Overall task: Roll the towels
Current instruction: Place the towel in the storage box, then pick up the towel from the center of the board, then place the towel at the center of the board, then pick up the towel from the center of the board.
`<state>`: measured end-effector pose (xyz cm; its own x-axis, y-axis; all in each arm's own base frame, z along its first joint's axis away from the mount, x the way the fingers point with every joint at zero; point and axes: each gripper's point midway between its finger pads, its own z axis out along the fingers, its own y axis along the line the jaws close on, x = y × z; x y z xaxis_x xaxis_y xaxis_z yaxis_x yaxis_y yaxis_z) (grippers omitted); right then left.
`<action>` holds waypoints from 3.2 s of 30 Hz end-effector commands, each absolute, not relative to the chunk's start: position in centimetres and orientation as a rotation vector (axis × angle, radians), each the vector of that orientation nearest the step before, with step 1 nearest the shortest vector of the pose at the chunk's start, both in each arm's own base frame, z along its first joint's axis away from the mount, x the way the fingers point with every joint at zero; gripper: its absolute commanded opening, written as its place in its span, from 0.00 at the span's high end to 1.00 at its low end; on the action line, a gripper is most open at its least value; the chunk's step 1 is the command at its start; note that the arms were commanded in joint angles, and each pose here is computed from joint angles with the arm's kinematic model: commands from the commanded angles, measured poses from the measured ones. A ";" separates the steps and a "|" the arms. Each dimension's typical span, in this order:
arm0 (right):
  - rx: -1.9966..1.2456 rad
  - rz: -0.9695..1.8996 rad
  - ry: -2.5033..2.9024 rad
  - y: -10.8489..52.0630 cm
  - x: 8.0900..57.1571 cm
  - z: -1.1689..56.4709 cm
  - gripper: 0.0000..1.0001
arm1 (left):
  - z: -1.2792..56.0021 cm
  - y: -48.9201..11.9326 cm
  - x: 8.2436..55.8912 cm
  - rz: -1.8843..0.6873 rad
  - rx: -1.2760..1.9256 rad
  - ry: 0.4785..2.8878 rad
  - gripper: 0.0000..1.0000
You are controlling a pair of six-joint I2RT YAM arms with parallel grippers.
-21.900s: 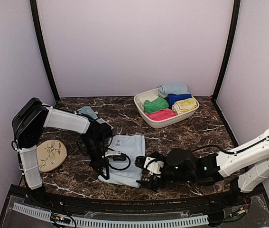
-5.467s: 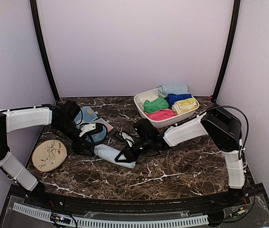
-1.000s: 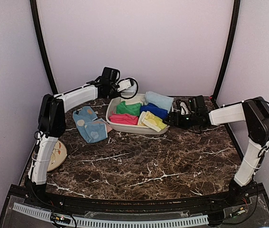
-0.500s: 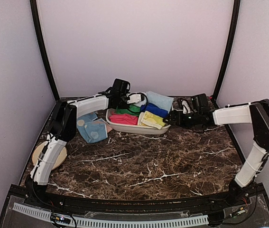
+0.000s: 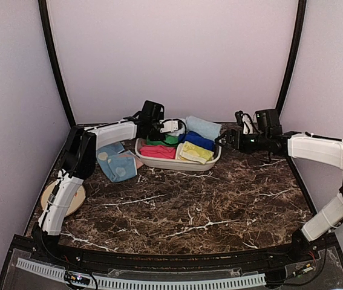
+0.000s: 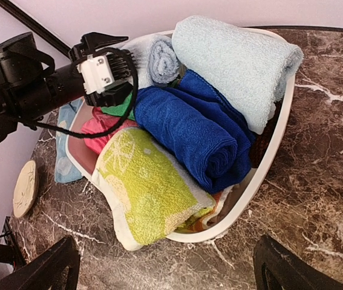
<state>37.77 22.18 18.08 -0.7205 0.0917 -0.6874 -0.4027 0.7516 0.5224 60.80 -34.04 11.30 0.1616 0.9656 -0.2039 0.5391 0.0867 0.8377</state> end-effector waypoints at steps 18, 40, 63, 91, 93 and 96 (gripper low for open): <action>-0.301 0.785 2.158 22.7 36.3 22.4 0.00 | 23.8 -25.3 50.8 0.345 1.521 1.813 0.05; -0.802 0.855 2.325 44.1 28.3 9.6 0.12 | 5.6 -15.6 42.9 -0.203 0.944 2.593 0.47; -0.605 0.467 2.166 41.1 40.2 10.9 0.15 | 21.4 -19.3 30.5 -0.767 1.249 2.224 1.00; -0.688 0.417 2.261 37.3 30.3 10.8 0.20 | 11.1 -19.4 30.7 -0.089 1.445 2.193 0.54; -0.670 0.425 2.260 37.5 30.3 11.0 0.23 | 11.3 -20.7 33.1 -0.170 1.375 2.231 0.57; -0.655 0.430 2.270 37.2 29.9 11.0 0.29 | 10.1 -22.6 34.9 -0.300 1.418 2.264 0.59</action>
<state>29.91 37.24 10.02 -0.6071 -0.3472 -0.7148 -0.5870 0.8022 0.1089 30.70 -20.31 9.51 -0.3310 0.8532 -0.4031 0.9133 0.3971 0.0906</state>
